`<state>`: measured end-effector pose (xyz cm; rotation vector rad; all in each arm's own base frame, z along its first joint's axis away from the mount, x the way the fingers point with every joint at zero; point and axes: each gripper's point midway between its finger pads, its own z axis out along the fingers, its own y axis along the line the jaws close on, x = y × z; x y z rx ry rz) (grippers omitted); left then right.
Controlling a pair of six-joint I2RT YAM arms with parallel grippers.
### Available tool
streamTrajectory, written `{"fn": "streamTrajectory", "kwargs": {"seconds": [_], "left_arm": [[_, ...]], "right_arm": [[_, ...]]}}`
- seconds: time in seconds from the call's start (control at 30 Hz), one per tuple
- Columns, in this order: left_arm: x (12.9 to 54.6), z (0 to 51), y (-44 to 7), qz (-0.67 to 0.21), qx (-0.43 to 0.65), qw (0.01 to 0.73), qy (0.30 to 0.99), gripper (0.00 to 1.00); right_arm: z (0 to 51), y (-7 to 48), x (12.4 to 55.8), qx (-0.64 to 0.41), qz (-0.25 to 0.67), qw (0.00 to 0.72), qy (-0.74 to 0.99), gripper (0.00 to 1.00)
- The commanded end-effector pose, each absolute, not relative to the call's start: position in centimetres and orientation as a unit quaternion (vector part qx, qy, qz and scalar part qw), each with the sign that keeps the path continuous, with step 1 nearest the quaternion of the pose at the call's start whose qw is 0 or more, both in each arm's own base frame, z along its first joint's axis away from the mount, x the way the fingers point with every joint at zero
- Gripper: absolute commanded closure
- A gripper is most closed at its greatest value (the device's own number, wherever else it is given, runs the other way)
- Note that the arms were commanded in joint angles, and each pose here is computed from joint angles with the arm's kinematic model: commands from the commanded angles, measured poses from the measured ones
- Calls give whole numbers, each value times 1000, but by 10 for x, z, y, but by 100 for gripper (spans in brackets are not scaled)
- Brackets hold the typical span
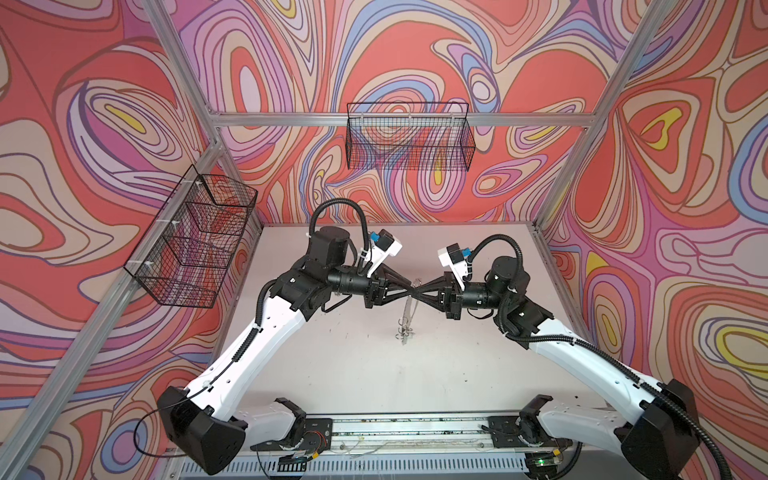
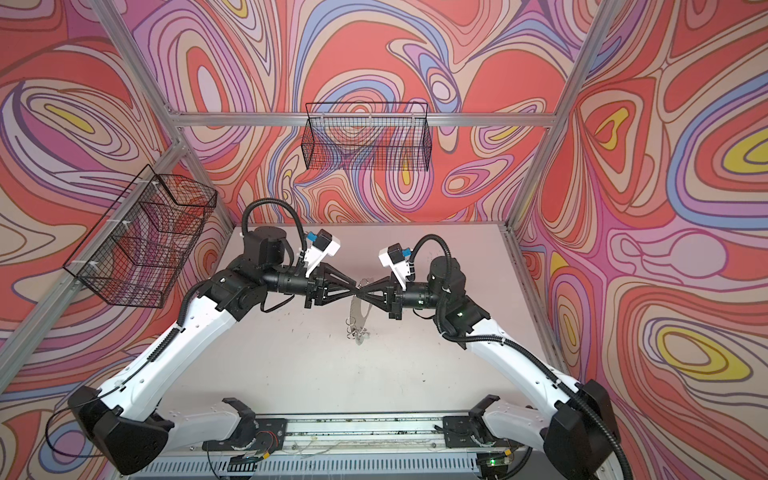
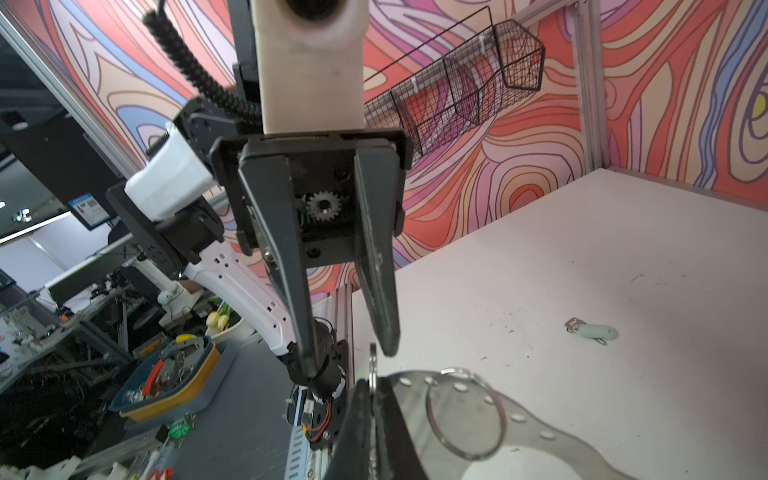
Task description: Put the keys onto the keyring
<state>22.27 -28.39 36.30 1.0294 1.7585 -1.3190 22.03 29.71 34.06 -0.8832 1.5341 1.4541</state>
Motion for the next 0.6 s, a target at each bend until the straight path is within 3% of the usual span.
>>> {"fn": "streamTrajectory", "kwargs": {"seconds": [0.0, 0.27, 0.57], "left_arm": [[228, 412, -270, -530, 349, 443, 633, 67], [229, 431, -259, -575, 283, 502, 580, 69], [220, 444, -281, -603, 288, 514, 537, 69]], "right_arm": [[386, 287, 217, -319, 605, 484, 545, 100], [433, 269, 209, -264, 674, 532, 440, 100], [454, 262, 209, -233, 735, 518, 369, 100]]}}
